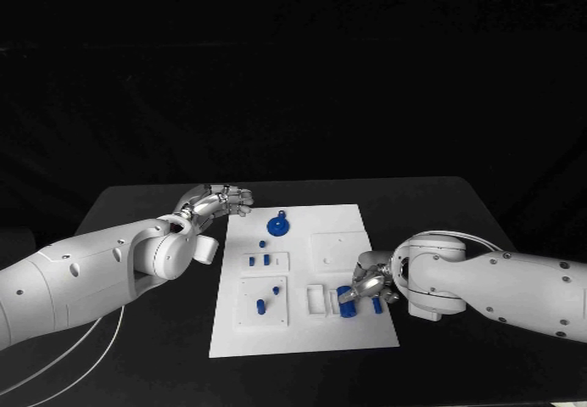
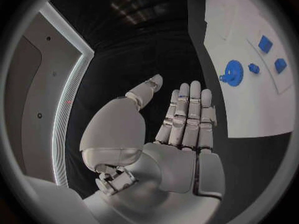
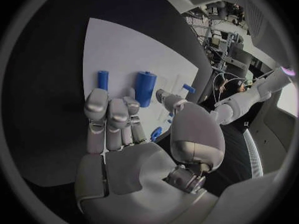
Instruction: Assemble the parts on the task board
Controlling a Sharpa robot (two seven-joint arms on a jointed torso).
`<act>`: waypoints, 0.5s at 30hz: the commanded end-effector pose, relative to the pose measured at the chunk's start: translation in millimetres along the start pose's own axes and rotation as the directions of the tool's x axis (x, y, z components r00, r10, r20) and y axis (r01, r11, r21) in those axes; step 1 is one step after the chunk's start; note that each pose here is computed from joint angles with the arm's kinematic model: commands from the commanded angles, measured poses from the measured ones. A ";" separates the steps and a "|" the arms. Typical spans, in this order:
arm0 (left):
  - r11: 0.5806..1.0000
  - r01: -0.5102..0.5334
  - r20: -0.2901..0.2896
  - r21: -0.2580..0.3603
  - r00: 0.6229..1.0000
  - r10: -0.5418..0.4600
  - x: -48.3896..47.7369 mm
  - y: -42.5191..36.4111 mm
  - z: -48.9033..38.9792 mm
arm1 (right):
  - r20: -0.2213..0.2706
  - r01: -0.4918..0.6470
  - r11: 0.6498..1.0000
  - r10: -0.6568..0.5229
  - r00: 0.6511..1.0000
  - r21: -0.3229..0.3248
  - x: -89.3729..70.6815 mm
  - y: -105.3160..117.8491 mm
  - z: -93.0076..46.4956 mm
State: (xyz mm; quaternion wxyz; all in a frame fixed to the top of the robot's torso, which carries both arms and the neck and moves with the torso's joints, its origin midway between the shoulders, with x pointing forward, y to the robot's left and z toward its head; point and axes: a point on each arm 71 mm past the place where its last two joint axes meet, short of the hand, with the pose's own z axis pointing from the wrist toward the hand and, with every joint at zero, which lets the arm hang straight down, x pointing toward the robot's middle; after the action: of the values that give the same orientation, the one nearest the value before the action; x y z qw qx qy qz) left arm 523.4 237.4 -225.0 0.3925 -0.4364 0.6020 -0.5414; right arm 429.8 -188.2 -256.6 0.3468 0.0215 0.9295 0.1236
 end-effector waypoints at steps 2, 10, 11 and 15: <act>1.000 0.005 -0.021 0.015 1.000 -0.004 3.6 -2.0 0.6 | -0.020 0.037 0.999 -0.037 0.999 0.005 8.1 1.3 4.0; 1.000 0.005 -0.024 0.014 1.000 -0.004 4.2 -2.0 0.5 | -0.037 0.048 0.999 -0.048 0.998 0.009 19.9 2.6 11.6; 1.000 0.005 -0.024 0.014 1.000 -0.004 4.2 -2.0 0.5 | -0.038 0.050 0.999 -0.049 0.998 0.009 21.1 2.6 12.0; 1.000 0.004 -0.025 0.014 1.000 -0.004 4.2 -2.0 0.5 | -0.029 0.050 0.999 -0.050 0.998 0.011 21.0 2.6 12.3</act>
State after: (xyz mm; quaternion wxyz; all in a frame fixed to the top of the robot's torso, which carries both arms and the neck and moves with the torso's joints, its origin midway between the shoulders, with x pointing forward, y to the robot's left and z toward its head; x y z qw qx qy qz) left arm 523.1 236.2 -224.9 0.3907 -0.4353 0.6026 -0.5428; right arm 429.5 -182.8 -267.3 0.3514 0.0123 0.9290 0.1154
